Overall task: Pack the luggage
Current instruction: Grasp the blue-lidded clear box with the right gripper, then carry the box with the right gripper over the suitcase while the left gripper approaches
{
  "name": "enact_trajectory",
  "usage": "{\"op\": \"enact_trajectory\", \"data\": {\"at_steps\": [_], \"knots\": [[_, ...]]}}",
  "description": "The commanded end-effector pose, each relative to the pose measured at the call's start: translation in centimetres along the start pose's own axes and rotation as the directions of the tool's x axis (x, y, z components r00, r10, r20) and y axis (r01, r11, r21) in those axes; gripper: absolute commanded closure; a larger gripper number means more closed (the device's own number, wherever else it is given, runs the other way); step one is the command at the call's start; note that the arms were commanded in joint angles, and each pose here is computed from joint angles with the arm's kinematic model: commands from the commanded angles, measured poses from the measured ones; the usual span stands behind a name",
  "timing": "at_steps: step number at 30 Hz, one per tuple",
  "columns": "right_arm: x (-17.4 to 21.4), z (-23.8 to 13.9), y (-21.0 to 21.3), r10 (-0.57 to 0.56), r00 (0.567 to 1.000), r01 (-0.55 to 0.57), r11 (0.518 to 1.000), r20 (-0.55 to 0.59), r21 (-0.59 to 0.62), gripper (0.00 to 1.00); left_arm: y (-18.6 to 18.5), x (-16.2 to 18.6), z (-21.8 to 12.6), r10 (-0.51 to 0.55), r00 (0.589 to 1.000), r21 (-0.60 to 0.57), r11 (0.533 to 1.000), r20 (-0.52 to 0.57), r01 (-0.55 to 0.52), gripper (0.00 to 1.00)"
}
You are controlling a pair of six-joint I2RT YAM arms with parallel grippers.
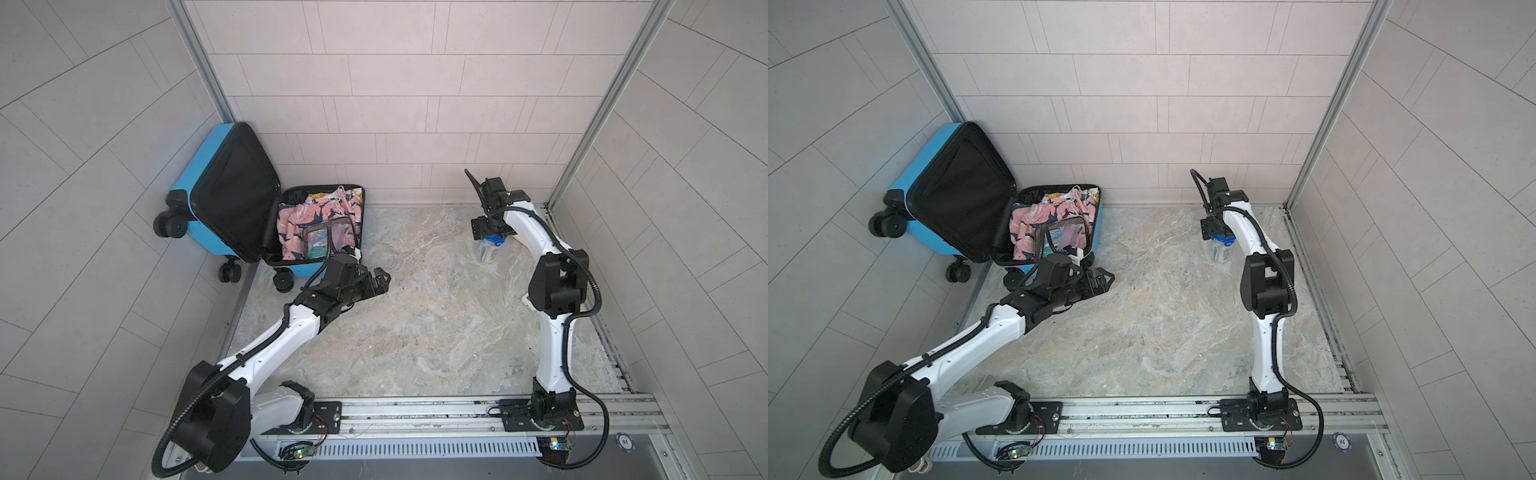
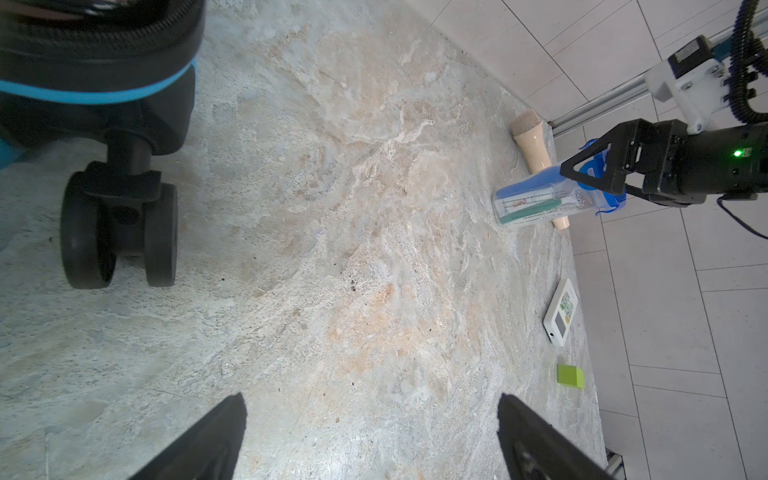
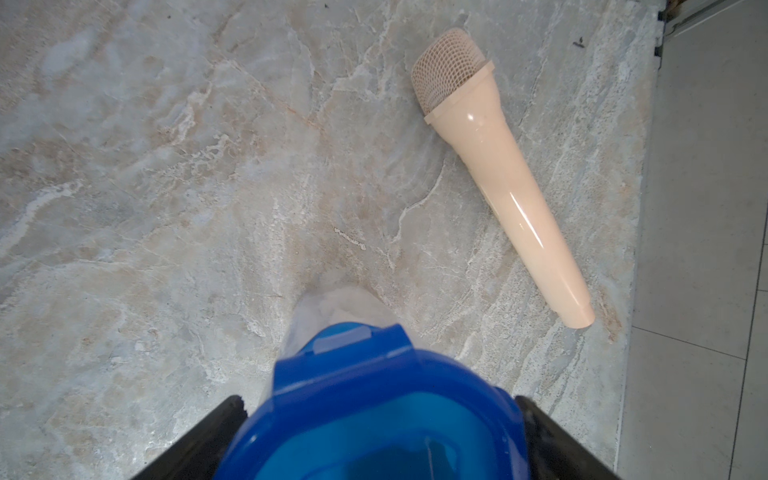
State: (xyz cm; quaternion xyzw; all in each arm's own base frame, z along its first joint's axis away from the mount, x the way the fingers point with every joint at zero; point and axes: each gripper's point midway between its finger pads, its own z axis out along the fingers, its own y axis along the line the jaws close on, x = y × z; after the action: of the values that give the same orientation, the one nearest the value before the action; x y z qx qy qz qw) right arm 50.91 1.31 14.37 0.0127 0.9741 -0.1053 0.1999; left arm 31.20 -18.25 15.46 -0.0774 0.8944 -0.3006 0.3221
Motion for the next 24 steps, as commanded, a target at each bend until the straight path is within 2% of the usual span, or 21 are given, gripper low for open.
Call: {"op": "enact_trajectory", "data": {"at_steps": [1, 8, 15, 21, 24], "knots": [[0.4, 0.0, 0.0, 0.002, 1.0, -0.002, 1.0, -0.023, -0.005, 0.03, -0.1, 0.1, -0.1, -0.006, 1.0, 0.006, 1.0, 0.006, 0.006, 0.0], [-0.3, -2.5, 0.5, 0.032, 0.999, -0.031, 0.997, 0.023, -0.065, 0.17, -0.1, -0.8, -0.7, -0.008, 0.998, 0.01, 1.0, 0.058, 0.007, 0.0], [-0.8, -6.3, 2.5, 0.068, 0.993, -0.05, 0.983, 0.094, -0.175, 0.21, 0.7, -2.5, -1.5, -0.082, 0.992, 0.031, 0.996, 0.092, 0.08, 0.0], [-1.0, -10.8, 8.0, 0.143, 0.977, -0.072, 0.917, 0.155, -0.392, 0.27, 3.4, -6.7, -3.2, -0.202, 0.966, 0.043, 0.979, 0.161, 0.197, 0.0], [-1.3, -13.4, 11.4, 0.177, 0.967, -0.064, 0.863, 0.182, -0.5, 0.29, 4.4, -9.2, -4.2, -0.237, 0.952, 0.044, 0.972, 0.193, 0.233, 0.0]]}}
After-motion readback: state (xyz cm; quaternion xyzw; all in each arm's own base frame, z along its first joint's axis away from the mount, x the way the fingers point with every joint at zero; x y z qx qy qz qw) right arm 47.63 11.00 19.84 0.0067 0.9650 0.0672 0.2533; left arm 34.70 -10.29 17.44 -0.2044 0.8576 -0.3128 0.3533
